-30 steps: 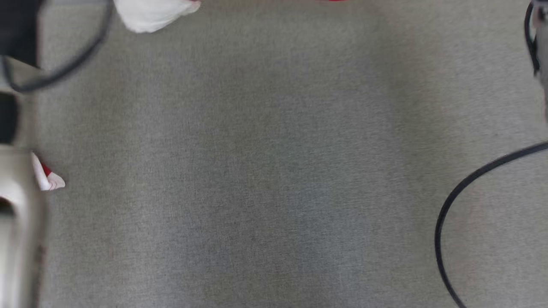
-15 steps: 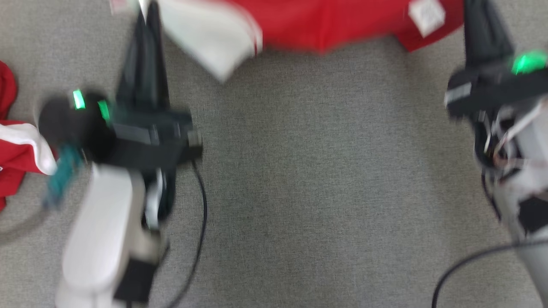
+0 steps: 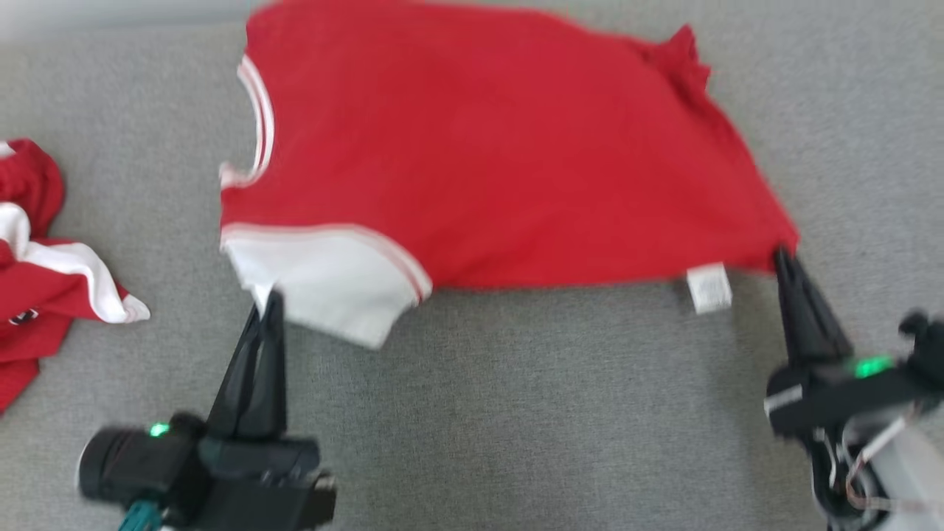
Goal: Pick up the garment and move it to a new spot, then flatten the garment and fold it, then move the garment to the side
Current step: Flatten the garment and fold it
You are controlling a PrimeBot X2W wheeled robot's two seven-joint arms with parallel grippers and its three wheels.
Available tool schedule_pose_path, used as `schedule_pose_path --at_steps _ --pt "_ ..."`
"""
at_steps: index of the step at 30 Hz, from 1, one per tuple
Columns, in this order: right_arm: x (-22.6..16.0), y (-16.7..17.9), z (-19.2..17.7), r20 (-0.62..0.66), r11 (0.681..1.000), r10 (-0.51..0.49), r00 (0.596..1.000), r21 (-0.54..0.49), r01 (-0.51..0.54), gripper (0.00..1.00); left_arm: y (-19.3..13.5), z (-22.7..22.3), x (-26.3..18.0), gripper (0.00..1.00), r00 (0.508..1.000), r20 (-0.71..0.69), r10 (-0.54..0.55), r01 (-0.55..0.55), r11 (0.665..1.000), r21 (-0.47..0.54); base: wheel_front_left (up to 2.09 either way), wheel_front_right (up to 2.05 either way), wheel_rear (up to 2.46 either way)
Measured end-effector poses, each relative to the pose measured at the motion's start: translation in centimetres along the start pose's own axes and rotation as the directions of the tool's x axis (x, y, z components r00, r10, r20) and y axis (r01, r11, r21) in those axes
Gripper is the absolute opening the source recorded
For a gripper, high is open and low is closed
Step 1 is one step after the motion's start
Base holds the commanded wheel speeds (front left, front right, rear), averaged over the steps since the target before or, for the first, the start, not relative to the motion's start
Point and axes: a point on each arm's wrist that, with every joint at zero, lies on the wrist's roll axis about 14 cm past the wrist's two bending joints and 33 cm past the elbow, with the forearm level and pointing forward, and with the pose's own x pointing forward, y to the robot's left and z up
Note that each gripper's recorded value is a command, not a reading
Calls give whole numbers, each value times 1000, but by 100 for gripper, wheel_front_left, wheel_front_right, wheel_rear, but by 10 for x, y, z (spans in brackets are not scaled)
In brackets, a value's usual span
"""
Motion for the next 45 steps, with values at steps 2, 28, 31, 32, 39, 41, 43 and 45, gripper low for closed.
schedule_pose_path --at_steps 2,28,31,32,39,41,43,45 --pt "-16 1 -5 -13 1000 -20 1000 17 21 0 4 4 -12 0 1000 -27 16 -16 1000 2 0 0 0" --pt "-148 9 -46 -256 989 -148 955 -34 144 0 -9 6 -150 0 892 -451 -21 -37 992 -119 0 0 0" --pt "-149 8 -44 -268 986 -163 950 -66 150 0 -15 15 -154 0 890 -453 -50 -22 988 -154 0 0 0" --pt "-149 8 -44 -269 986 -167 949 -70 153 0 -16 17 -154 0 889 -454 -57 -19 987 -161 0 0 0" --pt "-144 13 -44 -276 986 -166 947 -58 157 0 -21 19 -152 0 886 -454 -95 17 985 -174 0 0 0" --pt "-141 15 -44 -281 987 -162 946 -52 154 0 -22 20 -146 0 892 -439 -107 36 985 -167 0 0 0" --pt "-138 16 -45 -292 987 -159 943 -48 152 0 -22 20 -136 0 897 -424 -122 61 986 -154 0 0 0" --pt "-134 16 -43 -295 988 -156 943 -45 150 0 -23 21 -125 0 904 -403 -141 90 986 -142 0 0 0"
